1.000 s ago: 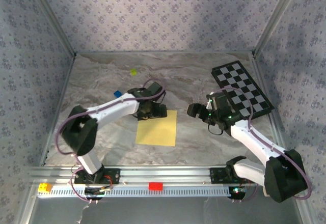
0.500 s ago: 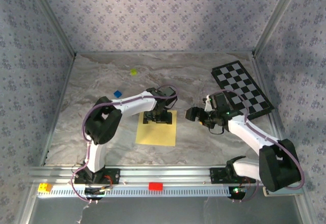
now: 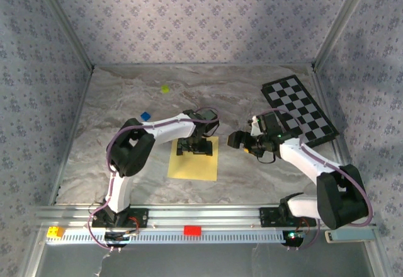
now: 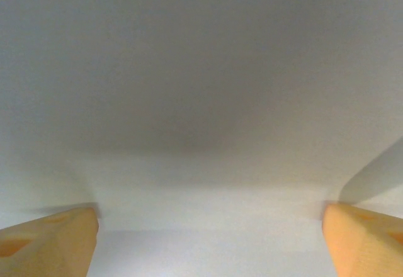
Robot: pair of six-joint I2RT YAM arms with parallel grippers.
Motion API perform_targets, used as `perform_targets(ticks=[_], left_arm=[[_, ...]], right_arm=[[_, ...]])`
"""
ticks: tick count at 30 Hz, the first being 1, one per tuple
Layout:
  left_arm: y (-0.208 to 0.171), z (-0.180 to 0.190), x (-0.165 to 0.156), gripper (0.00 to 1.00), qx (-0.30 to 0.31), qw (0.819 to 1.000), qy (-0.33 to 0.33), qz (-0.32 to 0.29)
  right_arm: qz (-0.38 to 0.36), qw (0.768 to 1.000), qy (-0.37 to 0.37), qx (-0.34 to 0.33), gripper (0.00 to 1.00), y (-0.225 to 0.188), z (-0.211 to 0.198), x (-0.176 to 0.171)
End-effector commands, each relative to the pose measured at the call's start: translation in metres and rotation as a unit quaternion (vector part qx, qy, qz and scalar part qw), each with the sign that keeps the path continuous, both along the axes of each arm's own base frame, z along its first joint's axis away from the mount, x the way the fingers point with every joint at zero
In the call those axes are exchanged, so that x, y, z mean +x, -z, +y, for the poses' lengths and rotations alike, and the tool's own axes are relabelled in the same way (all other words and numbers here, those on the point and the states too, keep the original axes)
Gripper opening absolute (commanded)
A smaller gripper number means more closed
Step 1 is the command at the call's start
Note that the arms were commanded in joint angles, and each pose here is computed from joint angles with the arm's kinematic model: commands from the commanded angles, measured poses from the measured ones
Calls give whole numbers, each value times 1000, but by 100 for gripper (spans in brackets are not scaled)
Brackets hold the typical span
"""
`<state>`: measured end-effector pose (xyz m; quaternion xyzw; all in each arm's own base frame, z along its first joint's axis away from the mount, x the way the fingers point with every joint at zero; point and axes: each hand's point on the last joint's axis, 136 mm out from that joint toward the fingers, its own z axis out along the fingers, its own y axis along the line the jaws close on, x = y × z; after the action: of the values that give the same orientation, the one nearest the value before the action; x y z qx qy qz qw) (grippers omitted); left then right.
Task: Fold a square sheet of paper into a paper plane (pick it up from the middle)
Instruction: First fold the square sheet of paper in half at the center of the table.
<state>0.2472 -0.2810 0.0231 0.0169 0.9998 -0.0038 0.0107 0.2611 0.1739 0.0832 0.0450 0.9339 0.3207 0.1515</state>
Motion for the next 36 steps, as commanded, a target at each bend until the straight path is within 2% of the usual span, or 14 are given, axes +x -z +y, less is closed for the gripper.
perform_targets(ticks=[1,14,36], left_arm=[[7,0,-3,92,3,1000,-6,20],[36,12,-18,92,19,999,-20,46],[31,3,-13,89,6,1000,-11,27]], right_arm=[[6,1000,-10,-1,92,-3,2,1],[8,1000,-10,-7,92,-2,0,3],[7,1000,-8,-5,92,-5,1,3]])
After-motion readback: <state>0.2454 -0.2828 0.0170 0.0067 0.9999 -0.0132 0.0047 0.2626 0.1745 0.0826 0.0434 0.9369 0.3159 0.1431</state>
